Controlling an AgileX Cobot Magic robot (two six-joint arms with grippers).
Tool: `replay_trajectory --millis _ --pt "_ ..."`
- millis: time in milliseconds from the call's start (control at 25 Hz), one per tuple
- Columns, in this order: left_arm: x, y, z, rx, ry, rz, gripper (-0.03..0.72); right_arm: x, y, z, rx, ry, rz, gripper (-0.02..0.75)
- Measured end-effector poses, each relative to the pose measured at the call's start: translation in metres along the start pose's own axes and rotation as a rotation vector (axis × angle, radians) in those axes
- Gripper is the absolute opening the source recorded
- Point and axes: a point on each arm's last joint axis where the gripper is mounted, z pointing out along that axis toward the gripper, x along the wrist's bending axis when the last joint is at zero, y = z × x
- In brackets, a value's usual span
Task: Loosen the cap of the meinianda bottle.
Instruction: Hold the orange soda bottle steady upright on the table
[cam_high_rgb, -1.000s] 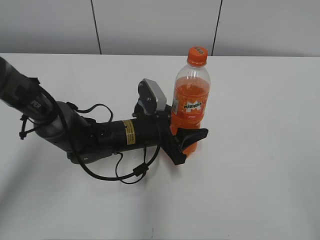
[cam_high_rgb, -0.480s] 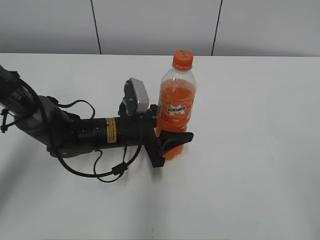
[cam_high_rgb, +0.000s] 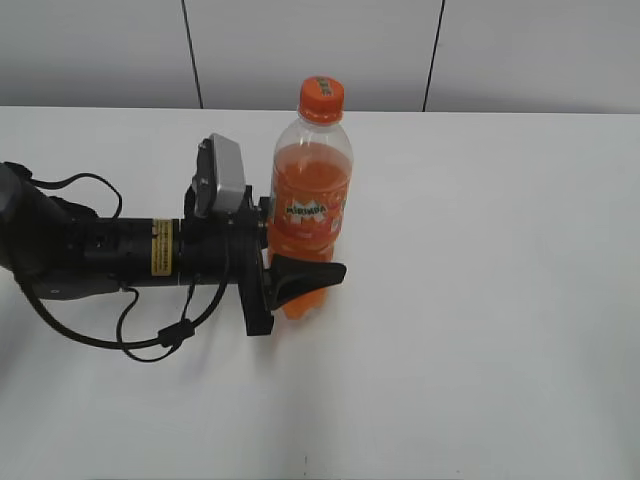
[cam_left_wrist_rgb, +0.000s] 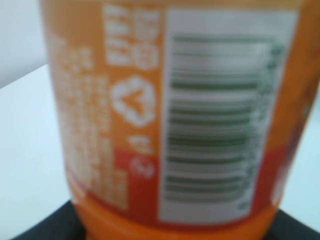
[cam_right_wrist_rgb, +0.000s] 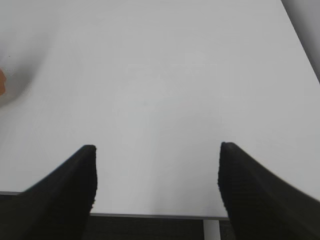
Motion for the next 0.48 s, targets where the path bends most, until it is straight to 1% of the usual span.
replay_trajectory --millis 120,200,480 --pt "-0.010 -0.006 -0.002 0.034 -0.054 -0.017 0.389 0.000 0.000 0.000 0.000 0.000 0.000 0.566" --pt "-0.013 -0.008 -0.003 0.046 -0.076 -0.022 0.389 0.000 0.000 0.000 0.000 0.000 0.000 0.566" --pt "-0.016 -0.014 0.001 0.055 -0.083 -0.061 0.389 0.000 0.000 0.000 0.000 0.000 0.000 0.566"
